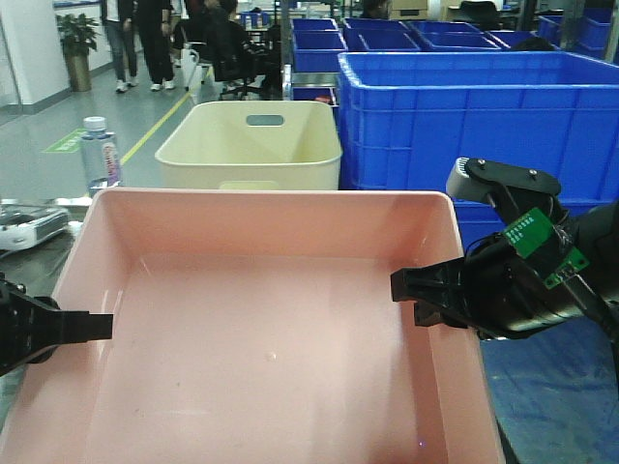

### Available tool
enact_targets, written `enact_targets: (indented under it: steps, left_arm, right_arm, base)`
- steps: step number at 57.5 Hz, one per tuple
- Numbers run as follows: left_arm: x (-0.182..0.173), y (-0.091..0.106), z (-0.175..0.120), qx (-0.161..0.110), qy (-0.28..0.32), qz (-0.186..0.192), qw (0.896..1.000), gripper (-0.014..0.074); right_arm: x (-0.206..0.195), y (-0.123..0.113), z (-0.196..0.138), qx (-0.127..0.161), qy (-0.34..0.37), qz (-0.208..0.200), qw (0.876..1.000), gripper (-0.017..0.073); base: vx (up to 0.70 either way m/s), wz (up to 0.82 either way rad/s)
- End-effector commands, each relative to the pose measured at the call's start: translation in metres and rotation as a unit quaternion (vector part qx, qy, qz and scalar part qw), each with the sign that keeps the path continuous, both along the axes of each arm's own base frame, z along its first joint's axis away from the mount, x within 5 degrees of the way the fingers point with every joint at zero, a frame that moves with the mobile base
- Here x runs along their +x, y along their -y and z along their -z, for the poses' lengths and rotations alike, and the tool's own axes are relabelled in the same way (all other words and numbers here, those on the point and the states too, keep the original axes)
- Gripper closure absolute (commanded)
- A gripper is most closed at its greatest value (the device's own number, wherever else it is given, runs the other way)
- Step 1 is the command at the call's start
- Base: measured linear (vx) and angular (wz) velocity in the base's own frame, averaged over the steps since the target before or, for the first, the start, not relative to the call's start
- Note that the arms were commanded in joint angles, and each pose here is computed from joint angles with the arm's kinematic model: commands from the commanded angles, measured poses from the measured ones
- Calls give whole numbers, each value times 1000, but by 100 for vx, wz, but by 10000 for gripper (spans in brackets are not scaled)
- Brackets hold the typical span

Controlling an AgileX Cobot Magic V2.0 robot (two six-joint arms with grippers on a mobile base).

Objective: Grab pink bin and stack on right shelf
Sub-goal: 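Carry the pink bin with both grippers while the base drives to the table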

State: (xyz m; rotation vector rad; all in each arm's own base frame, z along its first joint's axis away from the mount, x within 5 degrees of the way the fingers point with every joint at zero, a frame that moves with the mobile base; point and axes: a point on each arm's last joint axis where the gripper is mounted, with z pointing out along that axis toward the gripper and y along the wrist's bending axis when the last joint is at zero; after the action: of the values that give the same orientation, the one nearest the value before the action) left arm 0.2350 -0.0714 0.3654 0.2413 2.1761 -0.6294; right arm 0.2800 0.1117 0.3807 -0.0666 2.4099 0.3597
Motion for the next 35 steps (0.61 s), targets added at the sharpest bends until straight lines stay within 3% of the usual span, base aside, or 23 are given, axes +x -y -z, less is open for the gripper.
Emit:
enact_targets:
  steps: [1,35]
  left_arm:
    - [-10,6,-26,-68,31,1,997,595]
    - [-10,6,-26,-68,31,1,997,595]
  right_arm:
    - [-1,2,-25,30,71,8,997,568]
    - [-1,2,-25,30,71,8,997,568]
  base:
    - [17,-23]
    - [12,-2]
